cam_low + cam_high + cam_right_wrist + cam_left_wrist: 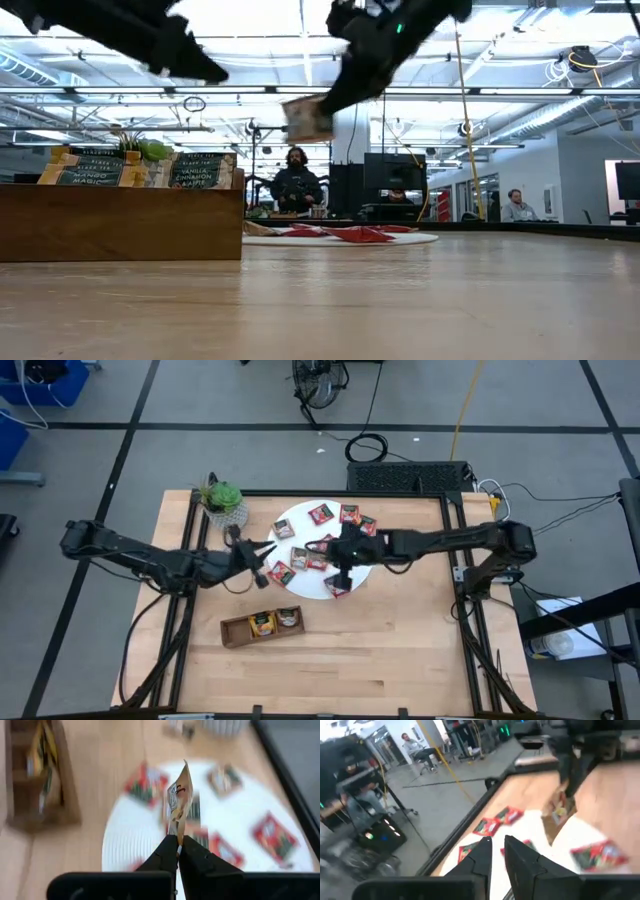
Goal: Pick & Place Tea
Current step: Put the brown tea bag into the right section of the wooden organizer
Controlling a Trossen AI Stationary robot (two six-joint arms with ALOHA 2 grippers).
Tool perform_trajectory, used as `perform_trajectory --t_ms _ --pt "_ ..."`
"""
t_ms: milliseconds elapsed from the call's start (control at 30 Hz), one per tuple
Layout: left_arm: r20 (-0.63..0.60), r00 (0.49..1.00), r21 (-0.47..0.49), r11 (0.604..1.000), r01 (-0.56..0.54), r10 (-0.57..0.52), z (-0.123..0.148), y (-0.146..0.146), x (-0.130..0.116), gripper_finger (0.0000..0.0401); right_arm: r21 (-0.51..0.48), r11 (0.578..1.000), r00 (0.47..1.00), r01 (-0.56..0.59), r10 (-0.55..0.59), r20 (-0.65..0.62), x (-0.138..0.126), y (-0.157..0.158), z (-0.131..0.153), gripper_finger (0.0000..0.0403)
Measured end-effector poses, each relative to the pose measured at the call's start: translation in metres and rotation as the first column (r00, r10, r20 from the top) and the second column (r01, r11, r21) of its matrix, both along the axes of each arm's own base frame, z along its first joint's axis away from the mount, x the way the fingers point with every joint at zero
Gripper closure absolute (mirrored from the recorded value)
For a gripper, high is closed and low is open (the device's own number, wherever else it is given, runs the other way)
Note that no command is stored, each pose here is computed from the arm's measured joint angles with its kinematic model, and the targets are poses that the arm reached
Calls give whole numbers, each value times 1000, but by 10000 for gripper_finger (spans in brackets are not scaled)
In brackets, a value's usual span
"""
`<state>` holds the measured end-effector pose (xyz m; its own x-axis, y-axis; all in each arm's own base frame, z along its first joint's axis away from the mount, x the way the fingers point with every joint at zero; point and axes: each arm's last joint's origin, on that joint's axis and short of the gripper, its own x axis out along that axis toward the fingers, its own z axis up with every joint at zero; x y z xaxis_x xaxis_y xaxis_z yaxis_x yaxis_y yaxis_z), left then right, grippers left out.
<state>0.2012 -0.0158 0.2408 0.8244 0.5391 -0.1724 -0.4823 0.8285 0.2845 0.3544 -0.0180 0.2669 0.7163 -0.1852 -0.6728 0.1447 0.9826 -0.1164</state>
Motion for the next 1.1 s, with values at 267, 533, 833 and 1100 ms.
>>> perform_trajectory --t_ms 267,533,833,1100 --pt "44 965 -290 921 259 -257 31 19 15 341 77 997 945 5 21 -325 6 8 64 402" --pt "-24 760 -582 627 518 -650 42 31 68 341 297 949 775 -105 265 -573 26 21 26 403" --pt "12 650 -701 457 547 -760 18 41 119 321 301 917 754 -262 389 -529 33 52 21 403" --pt "60 549 -715 348 607 -834 -3 28 138 204 239 916 780 -321 399 -482 33 70 30 403"
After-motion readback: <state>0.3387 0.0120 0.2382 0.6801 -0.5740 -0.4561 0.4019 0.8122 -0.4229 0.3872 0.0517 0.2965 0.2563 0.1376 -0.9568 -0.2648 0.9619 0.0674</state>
